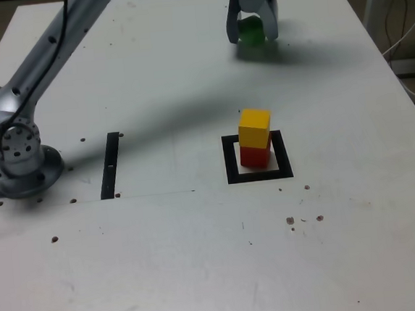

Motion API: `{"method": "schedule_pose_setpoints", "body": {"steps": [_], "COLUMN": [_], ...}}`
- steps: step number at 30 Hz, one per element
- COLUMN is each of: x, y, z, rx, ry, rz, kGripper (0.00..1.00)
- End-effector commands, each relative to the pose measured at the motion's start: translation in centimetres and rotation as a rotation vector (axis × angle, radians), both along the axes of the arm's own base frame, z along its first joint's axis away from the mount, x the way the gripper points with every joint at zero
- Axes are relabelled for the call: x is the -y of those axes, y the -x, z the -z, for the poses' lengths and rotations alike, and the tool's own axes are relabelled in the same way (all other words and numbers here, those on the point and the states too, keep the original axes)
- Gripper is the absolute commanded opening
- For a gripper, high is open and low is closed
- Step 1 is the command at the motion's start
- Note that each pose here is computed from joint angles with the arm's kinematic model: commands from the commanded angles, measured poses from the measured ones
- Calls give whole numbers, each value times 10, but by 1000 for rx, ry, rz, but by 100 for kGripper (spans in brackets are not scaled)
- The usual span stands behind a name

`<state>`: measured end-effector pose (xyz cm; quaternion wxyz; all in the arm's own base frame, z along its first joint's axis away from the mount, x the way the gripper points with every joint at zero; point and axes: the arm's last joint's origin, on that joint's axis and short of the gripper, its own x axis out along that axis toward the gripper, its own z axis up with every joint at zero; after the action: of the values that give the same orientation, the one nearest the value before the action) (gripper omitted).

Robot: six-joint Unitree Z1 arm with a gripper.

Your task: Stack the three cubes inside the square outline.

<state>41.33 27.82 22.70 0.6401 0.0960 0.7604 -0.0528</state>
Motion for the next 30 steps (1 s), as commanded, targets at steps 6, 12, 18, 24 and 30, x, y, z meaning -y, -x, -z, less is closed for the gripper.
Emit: {"method": "schedule_pose_setpoints", "body": {"steps": [6,12,18,24,30], "x": [14,38,79,125,169], "y": [3,12,24,33,55], "z": [-18,-60,-103,-126,-137], "rx": [12,67,126,145,130], "ry": [-3,-34,-38,-37,-32], "rz": [16,47,98,156,185], "kGripper": [49,49,49,49,49]}}
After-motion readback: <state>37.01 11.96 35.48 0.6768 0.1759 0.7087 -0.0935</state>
